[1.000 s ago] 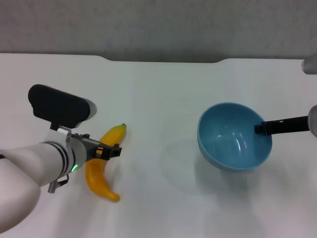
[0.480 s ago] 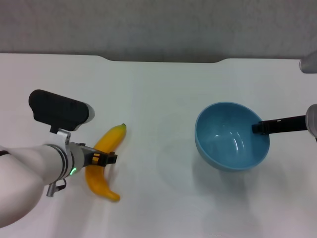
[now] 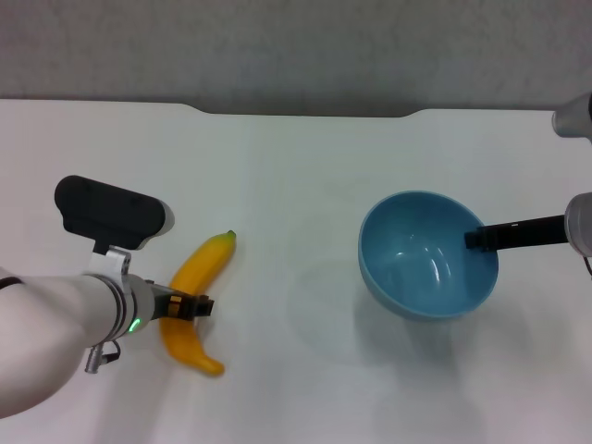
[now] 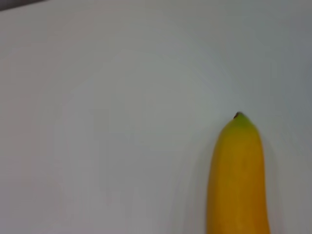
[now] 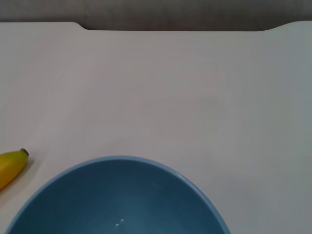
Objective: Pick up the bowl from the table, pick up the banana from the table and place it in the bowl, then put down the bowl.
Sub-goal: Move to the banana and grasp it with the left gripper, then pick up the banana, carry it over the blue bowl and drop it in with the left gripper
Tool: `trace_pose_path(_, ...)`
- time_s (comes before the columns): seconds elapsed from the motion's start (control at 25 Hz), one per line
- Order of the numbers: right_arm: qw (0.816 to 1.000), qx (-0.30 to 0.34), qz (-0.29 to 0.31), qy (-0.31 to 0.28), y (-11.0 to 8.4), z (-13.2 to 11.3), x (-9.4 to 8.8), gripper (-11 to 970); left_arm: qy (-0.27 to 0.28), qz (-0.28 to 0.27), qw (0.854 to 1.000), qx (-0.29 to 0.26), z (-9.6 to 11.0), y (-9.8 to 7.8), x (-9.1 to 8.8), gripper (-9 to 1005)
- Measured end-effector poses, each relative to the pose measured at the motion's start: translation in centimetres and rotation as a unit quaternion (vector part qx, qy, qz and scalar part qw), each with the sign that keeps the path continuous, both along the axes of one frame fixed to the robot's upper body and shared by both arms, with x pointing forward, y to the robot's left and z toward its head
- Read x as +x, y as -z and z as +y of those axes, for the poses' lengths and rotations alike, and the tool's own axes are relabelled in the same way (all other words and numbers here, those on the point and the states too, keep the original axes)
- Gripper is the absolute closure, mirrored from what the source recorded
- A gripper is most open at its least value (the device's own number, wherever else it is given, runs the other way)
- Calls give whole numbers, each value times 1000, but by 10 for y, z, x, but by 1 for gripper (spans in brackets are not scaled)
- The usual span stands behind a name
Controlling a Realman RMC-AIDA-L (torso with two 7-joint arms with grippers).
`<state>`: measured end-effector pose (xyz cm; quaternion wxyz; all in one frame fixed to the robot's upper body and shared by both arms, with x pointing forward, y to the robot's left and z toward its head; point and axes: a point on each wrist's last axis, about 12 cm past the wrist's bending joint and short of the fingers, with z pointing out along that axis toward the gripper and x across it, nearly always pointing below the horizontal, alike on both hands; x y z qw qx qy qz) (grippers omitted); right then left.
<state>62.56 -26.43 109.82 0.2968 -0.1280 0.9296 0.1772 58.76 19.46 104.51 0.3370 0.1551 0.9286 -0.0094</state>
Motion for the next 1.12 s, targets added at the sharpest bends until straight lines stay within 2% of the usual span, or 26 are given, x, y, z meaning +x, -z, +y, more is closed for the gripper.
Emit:
trace_pose_path(0.12,1000,-2,0,-3,0,1,0,907,-4,2,1000,0,1,1,0,90)
trace_pose_path(0.56,1000,-2,1,-3,1,2,-1,904,-10,2,1000,-11,2,-1,2,255)
trace_pose_path(0.76,1000,-2,3,-2,3,0,-2,902,-8,-11,1000,-23,0,-5,3,428)
trace_pose_path(0.88,1000,0,10,-8,3,2,-4,902,-14,-30,998,-45,-2,-18,5,487)
trace_pose_path(0.96,1000,0,11,-14,1,4,-3,901,-2,-59,996,-71,-12,-39,5,481)
trace_pose_path(1.0,1000,1,12,-16,1,5,-3,901,-2,-59,996,-71,-12,-39,5,478)
trace_pose_path(1.12,1000,0,16,-19,0,7,-3,900,17,-88,991,-95,-26,-63,5,469)
